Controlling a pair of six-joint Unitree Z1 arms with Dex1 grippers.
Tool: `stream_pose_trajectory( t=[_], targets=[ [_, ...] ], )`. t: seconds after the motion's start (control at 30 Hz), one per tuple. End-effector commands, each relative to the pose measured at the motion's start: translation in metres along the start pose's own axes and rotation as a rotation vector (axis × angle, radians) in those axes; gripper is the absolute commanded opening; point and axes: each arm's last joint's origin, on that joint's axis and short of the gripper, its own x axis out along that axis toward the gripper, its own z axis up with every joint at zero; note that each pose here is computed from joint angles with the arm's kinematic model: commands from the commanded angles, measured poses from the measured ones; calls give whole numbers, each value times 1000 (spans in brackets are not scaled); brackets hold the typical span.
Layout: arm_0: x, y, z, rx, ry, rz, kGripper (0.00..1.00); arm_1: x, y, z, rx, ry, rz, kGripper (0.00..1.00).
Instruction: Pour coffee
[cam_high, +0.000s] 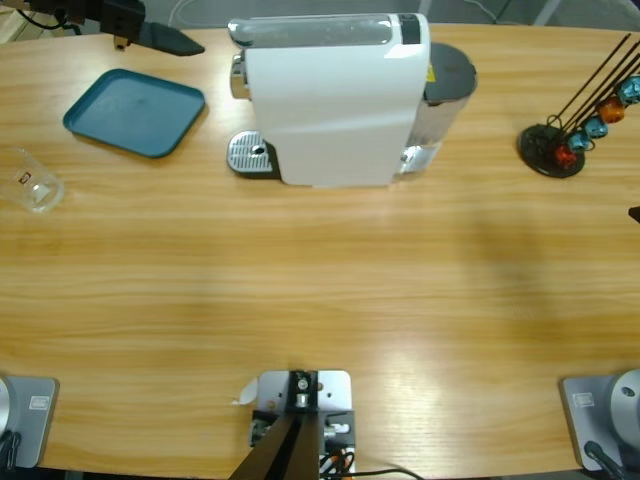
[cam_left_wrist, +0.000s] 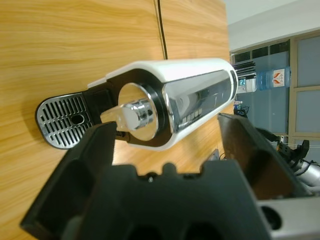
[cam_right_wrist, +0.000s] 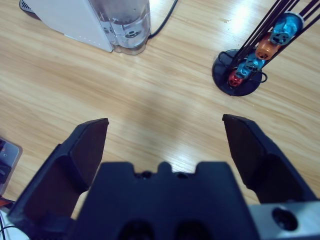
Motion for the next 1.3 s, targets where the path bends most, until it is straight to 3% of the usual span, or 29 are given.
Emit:
stream_pose_trajectory(
  t=[0.03,0.17,0.23,0.47,0.53,0.6,0.7,0.77,0.83,1.3],
  targets=[
    [31,18,5,-62,69,4,781,6,1,-5,-6,45,-8,1000],
    [37,14,8,-58,73,-5,708,6,1,-4,-5,45,-8,1000],
    [37,10,10,-49,68,-15,593,7,1,-4,-6,47,-8,1000],
    [46,1,4,-44,95,-25,589,8,1,-3,-7,53,-9,1000],
    [45,1,4,-42,91,-24,489,8,1,-3,-7,51,-9,1000],
    [44,0,4,-43,91,-27,475,8,1,-3,-7,53,-9,1000],
    [41,-1,2,-42,85,-24,158,8,1,-3,-7,54,-9,1000],
    [40,-1,1,-41,86,-26,130,8,1,-3,-7,54,-9,1000],
    [38,-2,1,-39,80,-25,0,8,1,-3,-7,54,-9,1000],
    [29,-9,0,-14,68,-47,0,8,1,-3,-7,55,-11,1000]
  ],
)
